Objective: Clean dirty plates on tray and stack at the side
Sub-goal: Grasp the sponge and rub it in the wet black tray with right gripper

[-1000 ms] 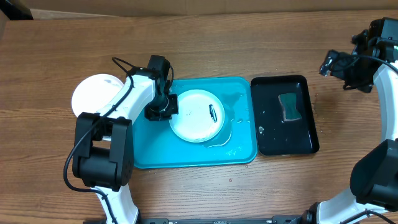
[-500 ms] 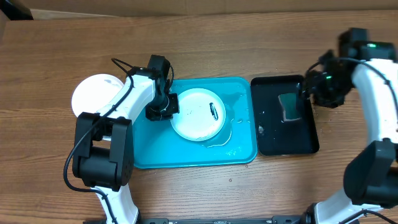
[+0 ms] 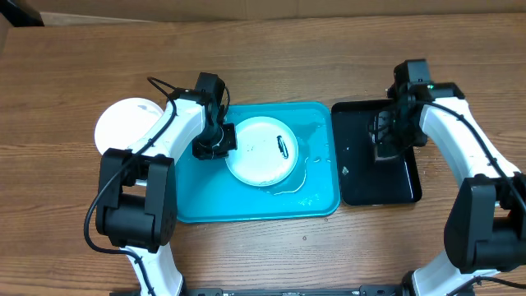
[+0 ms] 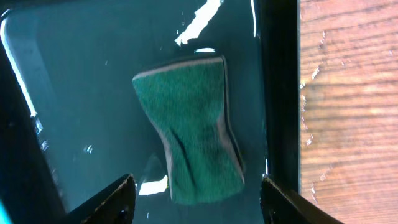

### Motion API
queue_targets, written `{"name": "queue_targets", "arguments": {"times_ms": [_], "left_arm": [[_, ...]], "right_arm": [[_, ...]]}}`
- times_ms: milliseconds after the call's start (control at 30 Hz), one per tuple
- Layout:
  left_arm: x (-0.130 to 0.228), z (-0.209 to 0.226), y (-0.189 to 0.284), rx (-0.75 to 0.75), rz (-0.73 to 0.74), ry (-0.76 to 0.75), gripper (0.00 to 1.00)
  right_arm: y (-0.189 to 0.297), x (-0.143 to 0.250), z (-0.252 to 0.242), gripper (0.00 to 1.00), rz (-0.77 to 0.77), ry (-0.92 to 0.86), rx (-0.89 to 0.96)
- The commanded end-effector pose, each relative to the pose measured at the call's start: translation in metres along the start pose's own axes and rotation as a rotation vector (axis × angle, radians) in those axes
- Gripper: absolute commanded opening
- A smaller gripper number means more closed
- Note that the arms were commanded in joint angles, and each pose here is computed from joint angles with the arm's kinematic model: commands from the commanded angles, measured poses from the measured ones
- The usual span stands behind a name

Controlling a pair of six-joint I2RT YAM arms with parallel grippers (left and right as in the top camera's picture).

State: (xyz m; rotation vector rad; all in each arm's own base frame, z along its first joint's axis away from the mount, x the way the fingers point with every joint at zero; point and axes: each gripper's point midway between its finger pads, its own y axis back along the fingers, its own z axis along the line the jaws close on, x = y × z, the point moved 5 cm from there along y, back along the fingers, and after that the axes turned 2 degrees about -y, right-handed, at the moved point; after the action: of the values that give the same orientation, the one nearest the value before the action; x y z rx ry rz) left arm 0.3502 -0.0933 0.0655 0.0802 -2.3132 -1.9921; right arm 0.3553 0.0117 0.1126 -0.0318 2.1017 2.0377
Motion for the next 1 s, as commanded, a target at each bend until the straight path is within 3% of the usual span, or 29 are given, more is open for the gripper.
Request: {"name": "queue_targets", "arguments": {"times_ms": [0,200,500,967], "left_arm": [[0.003,-0.003,-0.004,0.003,0.017,0.007,0.04],[0.003,-0.003,-0.004,0.003,0.015,0.007,0.04],[0.003,-0.003,-0.004,0.002,0.017,0.007,0.04],[0.003,-0.003,-0.004,0.003,0.015,0.005,0.04]], "right_arm": [[-0.007,0.001,-0.001,0.64,-0.018,0.007,0.003],[-0.016,0.0,0.006,0.56,-0.048,0.083,-0.048],[-0.027,0.0,0.004,0.55,-0.084,0.083,-0.035],[-0.041,0.009,0.004,0.43,-0.083,0.083,-0.04]]}}
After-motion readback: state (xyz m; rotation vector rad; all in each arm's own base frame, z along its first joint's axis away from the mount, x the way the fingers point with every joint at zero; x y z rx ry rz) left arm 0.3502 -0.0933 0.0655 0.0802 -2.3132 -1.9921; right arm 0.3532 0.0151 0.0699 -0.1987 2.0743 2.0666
